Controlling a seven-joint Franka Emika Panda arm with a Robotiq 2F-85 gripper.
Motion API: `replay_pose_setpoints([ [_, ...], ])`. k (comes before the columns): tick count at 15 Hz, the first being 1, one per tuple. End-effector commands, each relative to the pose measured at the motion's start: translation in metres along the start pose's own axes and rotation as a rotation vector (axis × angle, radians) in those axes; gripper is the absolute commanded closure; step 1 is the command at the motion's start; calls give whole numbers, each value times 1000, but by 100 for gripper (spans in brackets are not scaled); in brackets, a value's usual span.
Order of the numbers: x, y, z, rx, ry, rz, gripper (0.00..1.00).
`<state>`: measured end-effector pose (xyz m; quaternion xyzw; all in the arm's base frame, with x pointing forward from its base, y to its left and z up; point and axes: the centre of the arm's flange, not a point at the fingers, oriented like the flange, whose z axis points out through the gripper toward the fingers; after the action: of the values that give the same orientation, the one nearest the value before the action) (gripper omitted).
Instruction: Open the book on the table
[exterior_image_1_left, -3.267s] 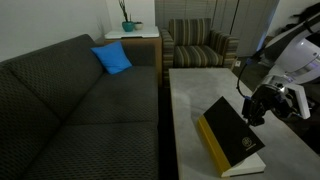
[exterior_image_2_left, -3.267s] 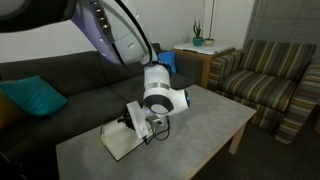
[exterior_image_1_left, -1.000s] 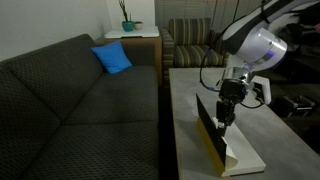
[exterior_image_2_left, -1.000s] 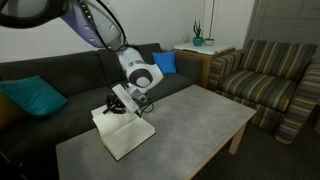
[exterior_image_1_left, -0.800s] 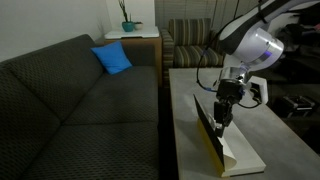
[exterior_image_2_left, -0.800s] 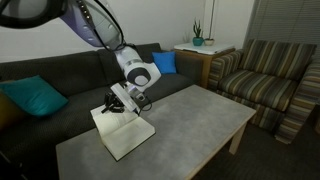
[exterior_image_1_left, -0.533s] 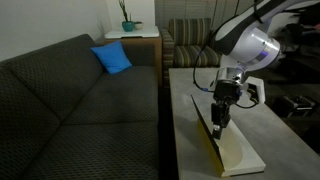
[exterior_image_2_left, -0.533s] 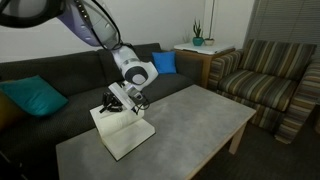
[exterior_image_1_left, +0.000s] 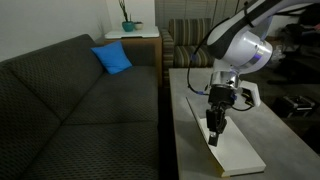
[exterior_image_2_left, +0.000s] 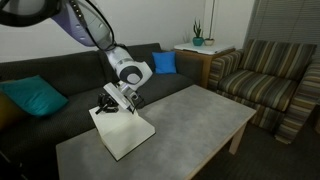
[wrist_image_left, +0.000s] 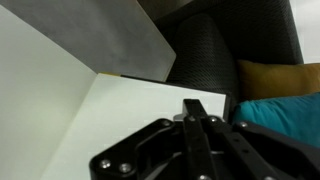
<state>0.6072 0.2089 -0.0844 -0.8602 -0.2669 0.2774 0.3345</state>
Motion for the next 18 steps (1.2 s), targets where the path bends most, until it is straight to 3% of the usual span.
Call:
replay_pose_setpoints([
  [1, 63, 40, 4, -22, -30, 28, 100],
  [7, 64, 39, 11, -97, -43, 55, 100],
  [10, 71, 36, 9, -165, 1, 60, 100],
  [16, 86, 33, -3, -209, 77, 43, 100],
  [17, 22, -4, 0, -192, 68, 48, 99],
  [18, 22, -4, -1, -197, 69, 49, 99],
])
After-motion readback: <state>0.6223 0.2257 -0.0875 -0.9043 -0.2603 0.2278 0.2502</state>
